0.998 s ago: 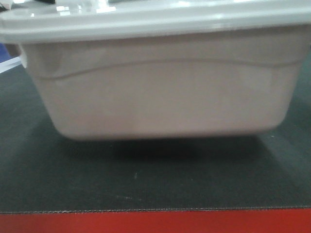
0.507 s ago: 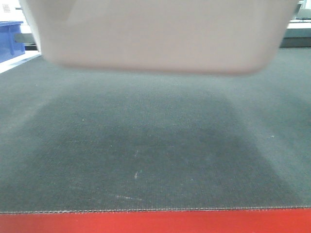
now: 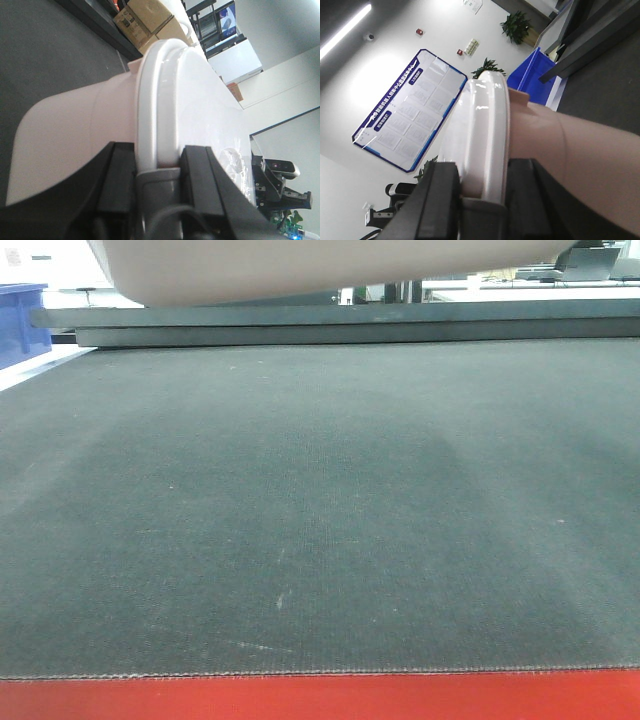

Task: Grab white bin and place on right shelf
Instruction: 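Lift the pink bin off the table with both grippers, then hold the bin aloft with both grippers while driving away from the table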

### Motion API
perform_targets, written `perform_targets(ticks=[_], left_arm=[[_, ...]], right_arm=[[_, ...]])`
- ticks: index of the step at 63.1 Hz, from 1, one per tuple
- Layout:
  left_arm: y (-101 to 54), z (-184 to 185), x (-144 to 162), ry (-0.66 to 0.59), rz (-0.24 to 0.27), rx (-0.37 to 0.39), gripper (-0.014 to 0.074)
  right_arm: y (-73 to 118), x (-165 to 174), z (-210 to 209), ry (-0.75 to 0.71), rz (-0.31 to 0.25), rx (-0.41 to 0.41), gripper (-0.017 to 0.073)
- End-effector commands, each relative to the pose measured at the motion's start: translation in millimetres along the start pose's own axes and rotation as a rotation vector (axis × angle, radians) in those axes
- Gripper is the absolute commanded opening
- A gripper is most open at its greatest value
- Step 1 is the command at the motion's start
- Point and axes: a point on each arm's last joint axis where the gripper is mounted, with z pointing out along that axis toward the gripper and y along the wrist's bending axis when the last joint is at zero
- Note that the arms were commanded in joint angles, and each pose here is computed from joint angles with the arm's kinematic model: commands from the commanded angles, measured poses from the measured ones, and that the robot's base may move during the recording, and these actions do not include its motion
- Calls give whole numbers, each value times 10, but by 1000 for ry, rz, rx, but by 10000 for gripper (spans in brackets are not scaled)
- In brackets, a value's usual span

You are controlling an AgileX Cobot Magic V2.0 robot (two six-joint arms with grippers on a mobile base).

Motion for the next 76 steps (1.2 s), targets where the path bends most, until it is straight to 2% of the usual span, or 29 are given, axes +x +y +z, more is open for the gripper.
perform_targets(ticks=[1, 7, 76], left_arm=[[-495, -37, 178, 161, 45, 281, -127], [-511, -40, 166, 149, 37, 297, -127], [-508, -39, 168, 151, 38, 294, -127]], right_arm=[[522, 167, -21, 132, 22, -302, 59], [522, 170, -14, 130, 23, -299, 59], [523, 170, -14, 131, 22, -299, 59]])
